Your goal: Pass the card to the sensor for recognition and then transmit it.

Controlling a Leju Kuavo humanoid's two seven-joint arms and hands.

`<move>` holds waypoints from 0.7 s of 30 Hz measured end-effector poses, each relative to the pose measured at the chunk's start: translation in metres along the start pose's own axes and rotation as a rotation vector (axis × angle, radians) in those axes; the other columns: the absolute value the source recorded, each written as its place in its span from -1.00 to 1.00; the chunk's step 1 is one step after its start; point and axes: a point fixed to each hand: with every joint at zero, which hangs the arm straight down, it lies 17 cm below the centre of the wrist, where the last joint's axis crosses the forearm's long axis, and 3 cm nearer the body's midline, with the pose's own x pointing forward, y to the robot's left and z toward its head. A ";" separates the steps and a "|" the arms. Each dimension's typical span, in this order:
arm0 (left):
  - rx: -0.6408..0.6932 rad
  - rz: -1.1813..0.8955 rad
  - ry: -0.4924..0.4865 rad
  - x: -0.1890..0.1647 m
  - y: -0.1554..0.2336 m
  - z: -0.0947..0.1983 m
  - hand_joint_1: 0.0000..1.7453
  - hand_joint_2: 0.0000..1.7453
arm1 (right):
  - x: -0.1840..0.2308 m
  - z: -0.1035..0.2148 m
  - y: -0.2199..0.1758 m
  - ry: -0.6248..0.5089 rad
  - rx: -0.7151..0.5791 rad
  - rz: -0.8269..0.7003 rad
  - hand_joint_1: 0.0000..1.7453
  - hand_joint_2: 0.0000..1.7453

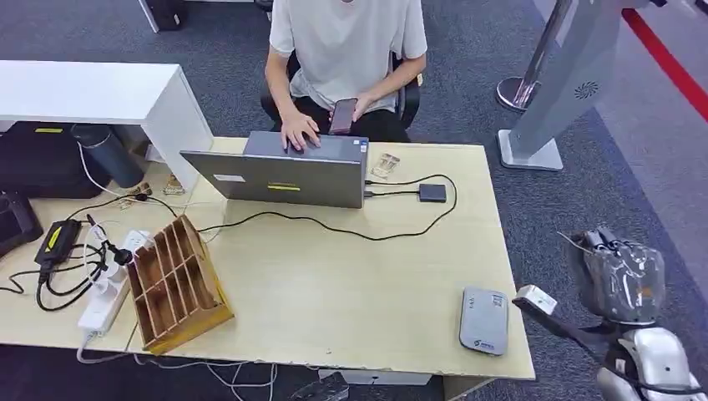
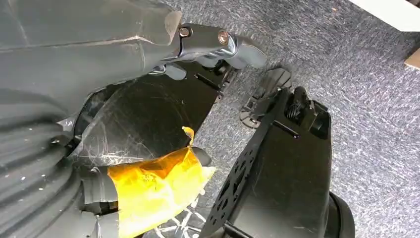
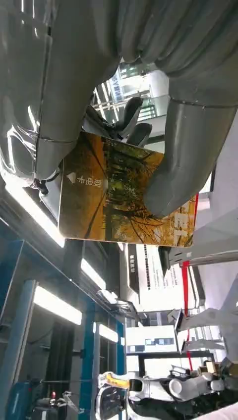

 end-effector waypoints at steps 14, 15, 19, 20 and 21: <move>0.000 0.010 -0.001 0.000 0.000 0.000 -1.00 1.00 | 0.022 0.034 0.017 -0.009 0.082 -0.077 1.00 1.00; 0.000 0.012 -0.002 0.001 0.000 0.000 -1.00 1.00 | 0.025 0.035 0.020 -0.012 0.089 -0.086 1.00 1.00; 0.000 0.020 -0.004 0.001 0.001 0.000 -1.00 1.00 | 0.040 0.041 0.032 -0.012 0.126 -0.139 1.00 1.00; 0.000 0.022 -0.004 0.002 0.001 0.000 -1.00 1.00 | 0.043 0.042 0.034 -0.013 0.133 -0.148 1.00 1.00; 0.001 0.023 -0.004 0.002 0.001 0.000 -1.00 1.00 | 0.046 0.044 0.037 -0.015 0.139 -0.155 1.00 1.00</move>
